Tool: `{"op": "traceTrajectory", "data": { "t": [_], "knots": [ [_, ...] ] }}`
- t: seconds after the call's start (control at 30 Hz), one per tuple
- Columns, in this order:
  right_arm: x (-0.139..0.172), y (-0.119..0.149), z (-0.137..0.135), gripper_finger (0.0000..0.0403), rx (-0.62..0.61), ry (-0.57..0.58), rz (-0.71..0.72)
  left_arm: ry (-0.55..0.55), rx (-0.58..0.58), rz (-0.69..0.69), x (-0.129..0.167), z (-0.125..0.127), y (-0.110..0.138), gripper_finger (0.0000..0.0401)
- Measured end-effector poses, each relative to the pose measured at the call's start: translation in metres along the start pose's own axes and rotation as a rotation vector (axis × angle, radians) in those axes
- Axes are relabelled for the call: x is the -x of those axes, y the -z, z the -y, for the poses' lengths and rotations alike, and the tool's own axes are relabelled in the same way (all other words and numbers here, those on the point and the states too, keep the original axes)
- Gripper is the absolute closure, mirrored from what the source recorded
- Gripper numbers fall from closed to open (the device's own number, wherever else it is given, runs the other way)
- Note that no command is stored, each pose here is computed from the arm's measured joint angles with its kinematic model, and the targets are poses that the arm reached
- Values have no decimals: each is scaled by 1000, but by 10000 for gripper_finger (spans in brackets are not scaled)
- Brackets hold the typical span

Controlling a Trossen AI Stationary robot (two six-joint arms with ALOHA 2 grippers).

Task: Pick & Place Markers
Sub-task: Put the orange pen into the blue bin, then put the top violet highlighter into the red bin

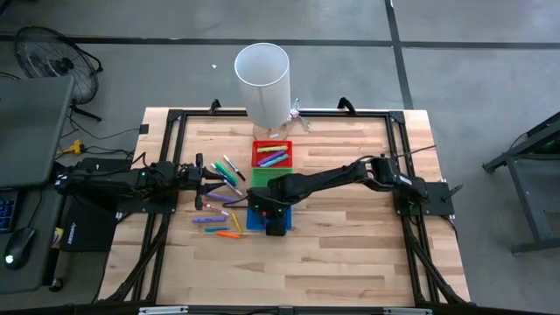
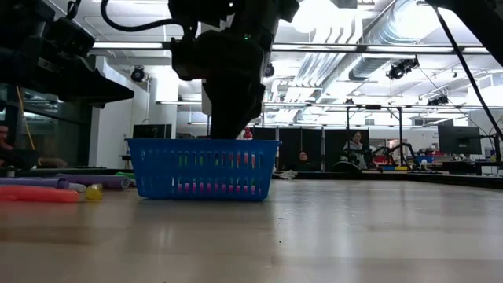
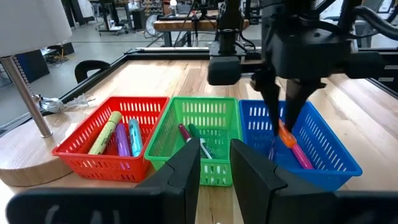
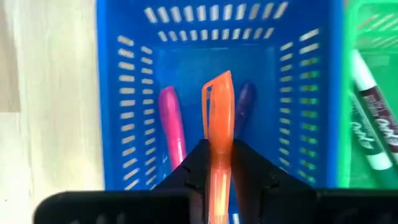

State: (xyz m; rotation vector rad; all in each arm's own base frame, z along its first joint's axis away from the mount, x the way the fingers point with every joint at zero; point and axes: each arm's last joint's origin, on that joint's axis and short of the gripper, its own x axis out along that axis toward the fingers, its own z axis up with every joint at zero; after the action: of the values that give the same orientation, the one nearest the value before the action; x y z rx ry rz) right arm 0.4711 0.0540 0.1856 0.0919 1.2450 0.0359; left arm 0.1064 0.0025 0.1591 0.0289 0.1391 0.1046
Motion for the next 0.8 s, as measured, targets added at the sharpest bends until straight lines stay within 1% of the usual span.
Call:
{"op": "traceTrajectory", "data": {
  "t": [0.1,0.37,0.47,0.6,0.8],
  "knots": [
    [0,0,-1,356,22,4,7,0,0,0,0,0,0,316],
    [0,-3,-1,285,23,-7,27,0,0,0,0,0,0,316],
    [0,-3,-1,265,23,-20,27,0,0,0,0,0,0,316],
    [10,-4,-1,255,27,-19,45,0,0,0,0,0,0,316],
    [34,-3,0,254,34,68,75,0,0,0,0,0,0,316]
  ]
}}
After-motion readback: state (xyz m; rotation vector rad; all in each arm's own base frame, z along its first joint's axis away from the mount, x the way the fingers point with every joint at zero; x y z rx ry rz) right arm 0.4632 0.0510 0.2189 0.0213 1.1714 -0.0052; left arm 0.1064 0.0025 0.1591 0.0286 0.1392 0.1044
